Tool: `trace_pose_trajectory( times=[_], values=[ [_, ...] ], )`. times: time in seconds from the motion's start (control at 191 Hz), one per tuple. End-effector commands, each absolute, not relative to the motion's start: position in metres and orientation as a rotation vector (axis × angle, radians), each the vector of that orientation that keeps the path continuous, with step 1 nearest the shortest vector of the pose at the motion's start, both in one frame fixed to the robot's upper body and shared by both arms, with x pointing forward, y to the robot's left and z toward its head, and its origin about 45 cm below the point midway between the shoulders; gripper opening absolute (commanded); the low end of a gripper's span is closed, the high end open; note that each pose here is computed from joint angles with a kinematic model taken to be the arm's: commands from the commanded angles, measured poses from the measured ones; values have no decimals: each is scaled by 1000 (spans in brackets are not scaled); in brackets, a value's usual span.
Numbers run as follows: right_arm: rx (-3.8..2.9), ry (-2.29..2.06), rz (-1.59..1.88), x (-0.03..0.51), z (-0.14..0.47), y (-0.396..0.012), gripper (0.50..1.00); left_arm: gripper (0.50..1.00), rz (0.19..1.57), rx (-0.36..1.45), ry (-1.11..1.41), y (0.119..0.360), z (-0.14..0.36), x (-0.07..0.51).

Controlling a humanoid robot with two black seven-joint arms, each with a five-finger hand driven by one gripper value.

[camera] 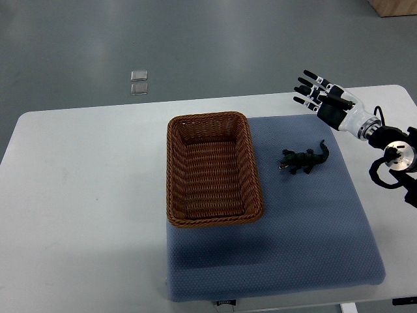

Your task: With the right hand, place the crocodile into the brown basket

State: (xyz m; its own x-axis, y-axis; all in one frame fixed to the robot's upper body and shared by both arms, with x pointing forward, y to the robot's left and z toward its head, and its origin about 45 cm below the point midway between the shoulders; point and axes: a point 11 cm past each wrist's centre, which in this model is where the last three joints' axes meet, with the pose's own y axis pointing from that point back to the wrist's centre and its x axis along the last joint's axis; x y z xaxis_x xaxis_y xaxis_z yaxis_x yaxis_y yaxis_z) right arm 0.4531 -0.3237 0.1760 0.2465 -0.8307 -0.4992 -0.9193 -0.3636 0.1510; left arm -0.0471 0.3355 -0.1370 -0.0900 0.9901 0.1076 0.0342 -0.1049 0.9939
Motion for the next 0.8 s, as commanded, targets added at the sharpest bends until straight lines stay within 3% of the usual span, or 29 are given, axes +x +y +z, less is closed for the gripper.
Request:
trace_pose_trajectory(
  times=[0.0, 0.796],
  values=[
    [-2347, 1677, 753, 453, 177, -330, 934, 1000, 1344, 1267, 1244, 336, -137, -47],
    [-2467, 1653, 722, 448, 170, -319, 934, 1000, 1342, 1267, 1246, 336, -137, -47]
  ],
)
